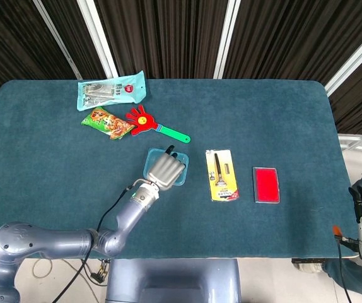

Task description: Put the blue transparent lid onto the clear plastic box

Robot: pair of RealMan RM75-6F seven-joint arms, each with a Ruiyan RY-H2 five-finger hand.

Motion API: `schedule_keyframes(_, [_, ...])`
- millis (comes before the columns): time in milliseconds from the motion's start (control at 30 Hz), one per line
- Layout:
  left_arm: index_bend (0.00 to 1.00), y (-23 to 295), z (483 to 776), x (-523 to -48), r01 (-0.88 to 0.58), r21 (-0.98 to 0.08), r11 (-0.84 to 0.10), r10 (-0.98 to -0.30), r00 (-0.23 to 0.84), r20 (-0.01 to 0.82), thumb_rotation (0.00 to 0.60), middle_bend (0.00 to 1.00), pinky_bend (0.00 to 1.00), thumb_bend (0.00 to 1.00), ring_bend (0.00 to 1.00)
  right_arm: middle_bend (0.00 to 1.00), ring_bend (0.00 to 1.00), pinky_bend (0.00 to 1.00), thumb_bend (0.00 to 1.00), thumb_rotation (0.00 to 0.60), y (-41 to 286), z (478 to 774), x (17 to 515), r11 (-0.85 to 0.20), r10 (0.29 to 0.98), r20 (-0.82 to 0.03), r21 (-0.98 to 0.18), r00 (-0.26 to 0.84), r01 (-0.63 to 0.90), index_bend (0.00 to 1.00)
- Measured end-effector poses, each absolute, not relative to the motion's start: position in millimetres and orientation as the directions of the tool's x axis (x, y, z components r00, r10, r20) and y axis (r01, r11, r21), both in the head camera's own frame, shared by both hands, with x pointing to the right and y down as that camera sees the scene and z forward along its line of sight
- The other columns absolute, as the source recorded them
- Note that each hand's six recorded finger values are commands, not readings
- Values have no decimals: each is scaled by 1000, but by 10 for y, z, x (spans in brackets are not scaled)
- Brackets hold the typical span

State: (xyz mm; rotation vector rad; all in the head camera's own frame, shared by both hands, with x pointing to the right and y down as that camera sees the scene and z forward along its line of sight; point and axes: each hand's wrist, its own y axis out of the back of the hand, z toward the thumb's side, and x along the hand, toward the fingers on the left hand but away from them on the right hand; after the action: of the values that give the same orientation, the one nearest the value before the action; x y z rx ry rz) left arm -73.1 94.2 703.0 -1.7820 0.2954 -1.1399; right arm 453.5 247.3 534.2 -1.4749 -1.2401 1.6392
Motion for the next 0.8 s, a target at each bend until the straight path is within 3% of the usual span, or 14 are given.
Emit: schedule_keyframes(800, [674,1069,7112,-660,315,-811,-494,-601,550,580,600,529,121,585,291,14,0,0,336,600,2459,5341,4533,-379,893,-403,-914,-202,148,0])
